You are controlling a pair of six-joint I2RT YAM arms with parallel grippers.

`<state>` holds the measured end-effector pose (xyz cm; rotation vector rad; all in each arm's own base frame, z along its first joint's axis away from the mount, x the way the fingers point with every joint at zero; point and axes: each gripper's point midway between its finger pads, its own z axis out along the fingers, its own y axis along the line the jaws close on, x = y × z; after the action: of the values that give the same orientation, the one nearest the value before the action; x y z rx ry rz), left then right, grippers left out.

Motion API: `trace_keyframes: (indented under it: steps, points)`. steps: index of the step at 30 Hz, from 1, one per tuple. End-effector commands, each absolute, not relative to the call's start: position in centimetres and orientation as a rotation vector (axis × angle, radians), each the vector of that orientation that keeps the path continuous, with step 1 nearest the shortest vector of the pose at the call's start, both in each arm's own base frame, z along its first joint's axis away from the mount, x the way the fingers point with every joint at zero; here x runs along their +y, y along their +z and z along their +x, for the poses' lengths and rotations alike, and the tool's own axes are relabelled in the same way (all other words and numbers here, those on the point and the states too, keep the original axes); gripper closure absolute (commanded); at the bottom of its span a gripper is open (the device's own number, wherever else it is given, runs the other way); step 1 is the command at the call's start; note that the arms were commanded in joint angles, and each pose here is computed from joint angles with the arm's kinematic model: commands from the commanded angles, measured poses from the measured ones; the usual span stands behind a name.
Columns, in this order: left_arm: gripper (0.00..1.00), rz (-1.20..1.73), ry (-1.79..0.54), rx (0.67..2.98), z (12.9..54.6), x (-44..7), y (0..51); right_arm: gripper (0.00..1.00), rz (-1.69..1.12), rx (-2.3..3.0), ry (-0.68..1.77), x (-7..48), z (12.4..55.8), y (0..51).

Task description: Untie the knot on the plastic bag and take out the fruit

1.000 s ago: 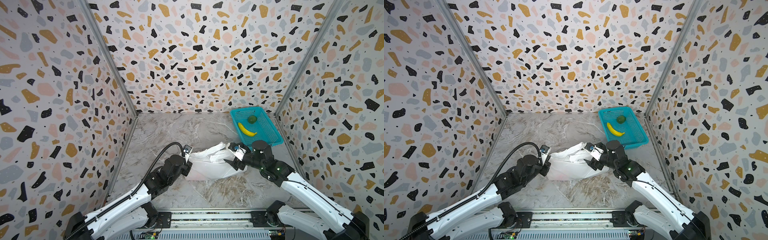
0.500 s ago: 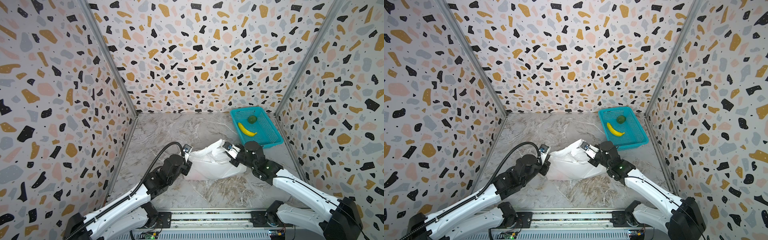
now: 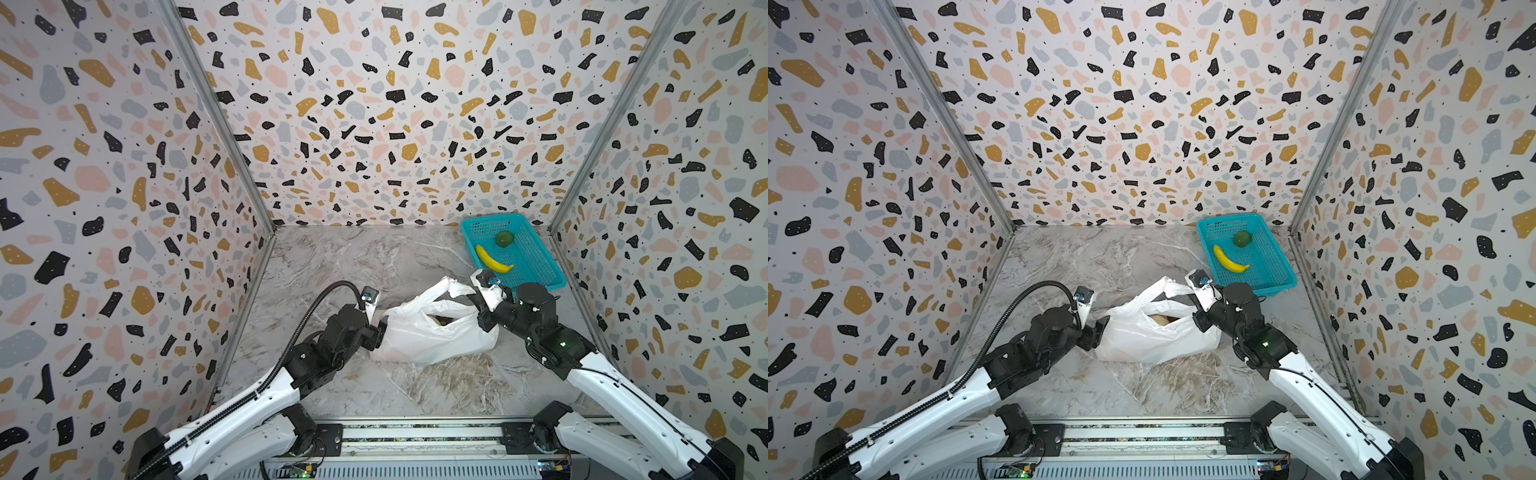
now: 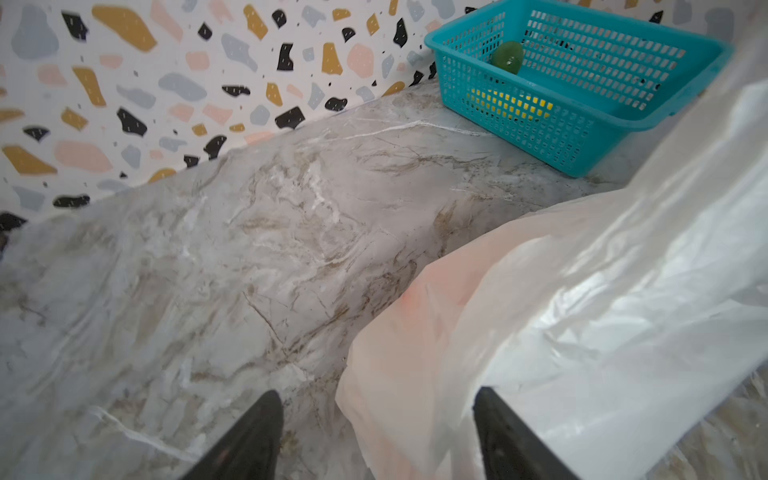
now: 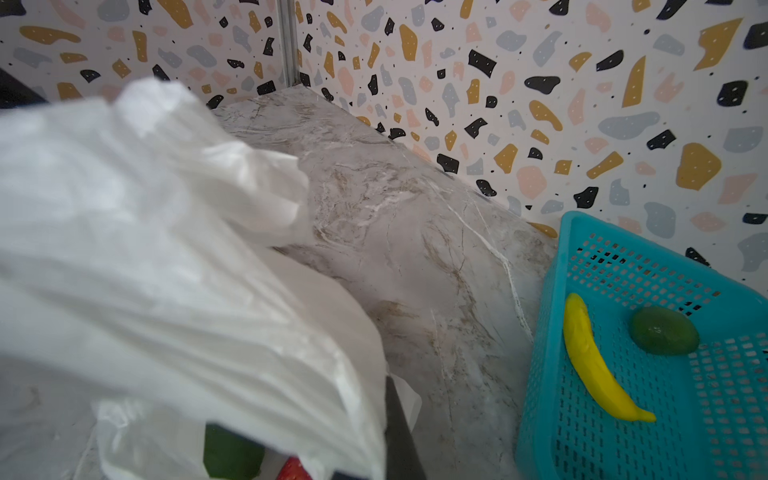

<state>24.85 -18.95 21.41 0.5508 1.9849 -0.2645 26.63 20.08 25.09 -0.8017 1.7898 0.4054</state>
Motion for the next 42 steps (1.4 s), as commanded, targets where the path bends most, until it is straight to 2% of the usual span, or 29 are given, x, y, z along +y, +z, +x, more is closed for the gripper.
trace_keyframes:
  steps: [1, 5, 15, 19, 22, 24, 28, 32, 38, 42]
  points:
    - [0.03, 0.615, -0.386, 1.821, 23.9, -21.4, 28.0, 1.00, -0.770, 1.810, 0.487, 20.3, 25.8, 25.6]
    - [0.00, 0.750, -0.447, 1.758, 23.2, -24.7, 31.0, 1.00, -0.749, 1.802, 0.524, 20.4, 25.5, 25.8]
    - [0.00, 0.953, -0.489, 1.744, 23.7, -31.2, 30.5, 1.00, -0.709, 1.803, 0.572, 20.6, 25.3, 25.9]
    - [0.05, 0.969, -0.505, 1.728, 23.8, -32.2, 31.1, 1.00, -0.690, 1.794, 0.583, 20.6, 25.4, 26.4]
    - [0.16, 0.946, -0.475, 1.749, 24.6, -32.4, 31.2, 1.00, -0.682, 1.797, 0.583, 20.6, 25.5, 26.5]
    - [0.29, 0.932, -0.465, 1.754, 24.9, -32.5, 31.6, 1.00, -0.673, 1.809, 0.576, 20.5, 25.6, 26.2]
    - [0.62, 0.910, -0.442, 1.774, 25.3, -32.2, 31.9, 1.00, -0.654, 1.828, 0.546, 20.1, 26.0, 25.7]
    - [1.00, 0.881, -0.346, 1.802, 26.2, -31.1, 31.0, 1.00, -0.607, 1.827, 0.504, 19.6, 27.0, 25.9]
    - [1.00, 0.733, -0.169, 1.730, 28.8, -28.7, 33.9, 1.00, -0.514, 1.839, 0.513, 18.9, 28.2, 26.2]
    - [1.00, 0.677, -0.136, 1.687, 30.6, -28.0, 35.9, 1.00, -0.457, 1.850, 0.513, 18.2, 28.0, 26.2]
